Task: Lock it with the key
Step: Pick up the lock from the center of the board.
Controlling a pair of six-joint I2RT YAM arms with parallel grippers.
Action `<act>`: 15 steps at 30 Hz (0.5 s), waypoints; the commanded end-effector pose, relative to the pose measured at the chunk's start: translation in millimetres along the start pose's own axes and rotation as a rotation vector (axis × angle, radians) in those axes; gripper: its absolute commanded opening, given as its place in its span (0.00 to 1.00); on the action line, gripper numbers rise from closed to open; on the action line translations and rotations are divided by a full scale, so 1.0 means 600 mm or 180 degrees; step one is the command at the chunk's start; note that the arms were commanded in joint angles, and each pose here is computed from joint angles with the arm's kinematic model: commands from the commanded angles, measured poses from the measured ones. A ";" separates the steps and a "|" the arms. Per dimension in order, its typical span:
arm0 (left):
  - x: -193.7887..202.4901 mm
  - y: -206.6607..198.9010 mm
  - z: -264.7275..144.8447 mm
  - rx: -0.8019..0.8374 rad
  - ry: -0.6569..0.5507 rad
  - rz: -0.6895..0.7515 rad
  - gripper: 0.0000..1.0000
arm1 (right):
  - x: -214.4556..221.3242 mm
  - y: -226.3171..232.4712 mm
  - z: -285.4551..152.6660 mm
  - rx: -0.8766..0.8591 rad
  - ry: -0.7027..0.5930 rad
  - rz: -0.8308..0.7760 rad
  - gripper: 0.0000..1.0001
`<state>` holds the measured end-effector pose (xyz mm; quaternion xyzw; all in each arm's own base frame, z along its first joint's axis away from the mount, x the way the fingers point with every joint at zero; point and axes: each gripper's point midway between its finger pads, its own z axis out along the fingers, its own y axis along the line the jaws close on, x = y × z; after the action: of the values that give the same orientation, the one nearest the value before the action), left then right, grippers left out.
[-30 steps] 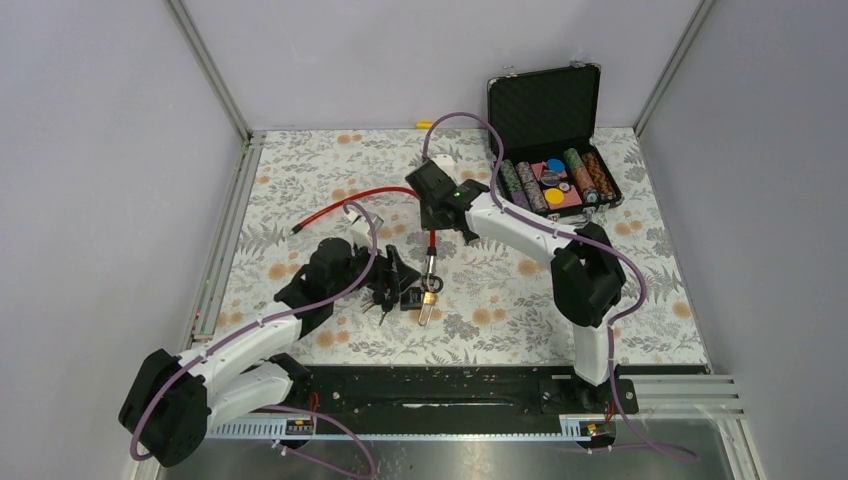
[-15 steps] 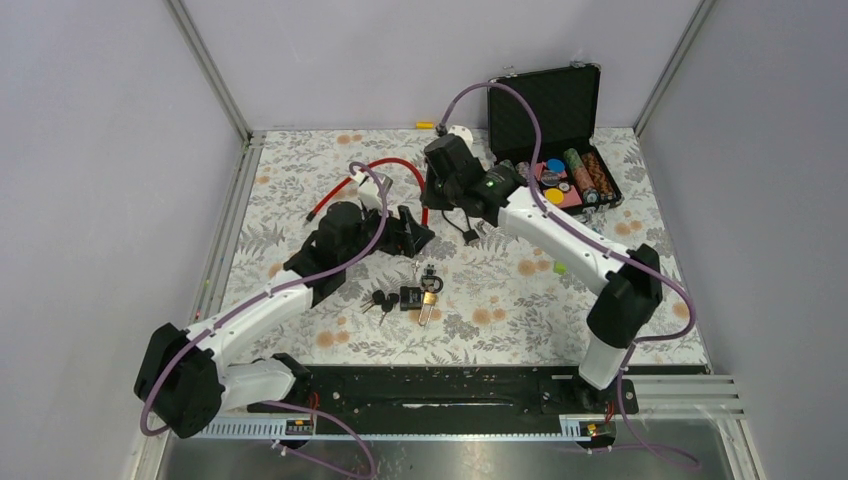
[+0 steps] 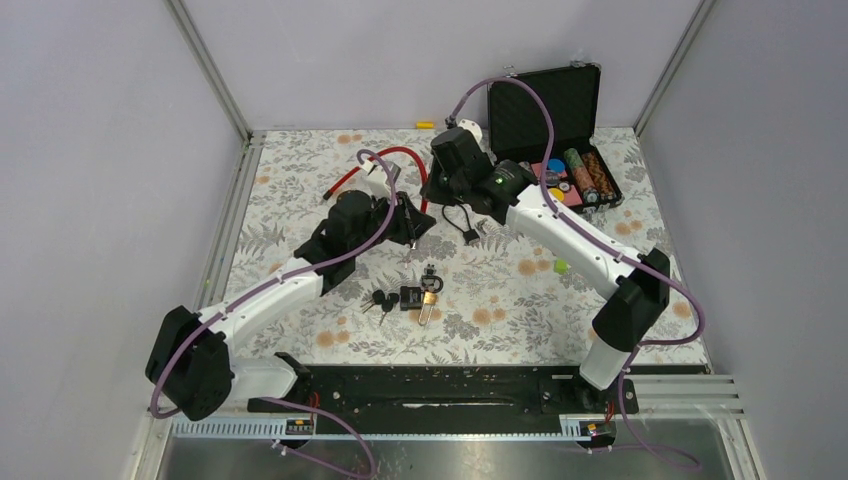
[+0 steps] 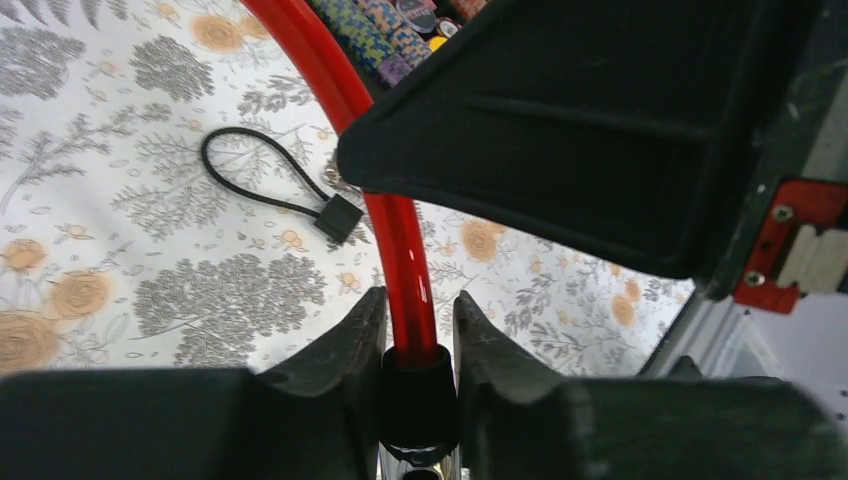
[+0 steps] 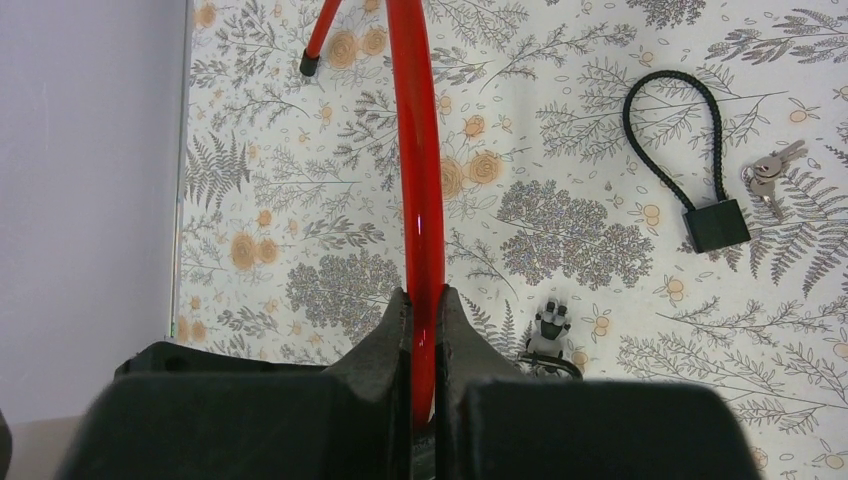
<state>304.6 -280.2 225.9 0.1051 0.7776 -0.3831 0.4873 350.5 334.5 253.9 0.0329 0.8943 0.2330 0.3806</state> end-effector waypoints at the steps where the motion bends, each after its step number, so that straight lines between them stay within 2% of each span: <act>1: -0.039 -0.035 0.012 0.0269 -0.0092 0.0075 0.11 | -0.049 0.041 -0.060 -0.0330 -0.0196 0.0136 0.00; 2: -0.037 -0.039 0.012 0.0314 -0.0065 0.0089 0.02 | -0.049 0.041 -0.061 -0.0334 -0.0198 0.0130 0.00; 6: -0.049 -0.058 0.003 0.0451 -0.0069 0.0181 0.00 | -0.053 0.037 -0.065 -0.0361 -0.0187 0.0142 0.00; 7: -0.053 -0.062 0.000 0.0474 -0.0074 0.0204 0.00 | -0.055 0.034 -0.066 -0.0375 -0.0173 0.0171 0.04; 9: -0.066 -0.078 -0.010 0.0578 -0.0096 0.0263 0.00 | -0.059 0.027 -0.071 -0.0403 -0.0146 0.0241 0.24; 10: -0.072 -0.087 -0.017 0.0638 -0.0099 0.0286 0.00 | -0.062 0.024 -0.074 -0.0427 -0.0139 0.0288 0.41; 12: -0.084 -0.109 -0.031 0.0800 -0.0093 0.0333 0.00 | -0.076 0.019 -0.087 -0.0535 -0.0183 0.0377 0.62; 13: -0.094 -0.122 -0.039 0.0892 -0.0103 0.0368 0.00 | -0.084 0.016 -0.095 -0.0603 -0.0230 0.0393 0.71; 15: -0.099 -0.142 -0.056 0.1053 -0.0027 0.0436 0.00 | -0.117 0.014 -0.125 -0.0827 -0.0477 0.0314 0.79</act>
<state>287.6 -296.5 242.4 0.1634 0.7740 -0.4197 0.4451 349.7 314.6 279.7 0.0537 0.8825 0.2826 0.3719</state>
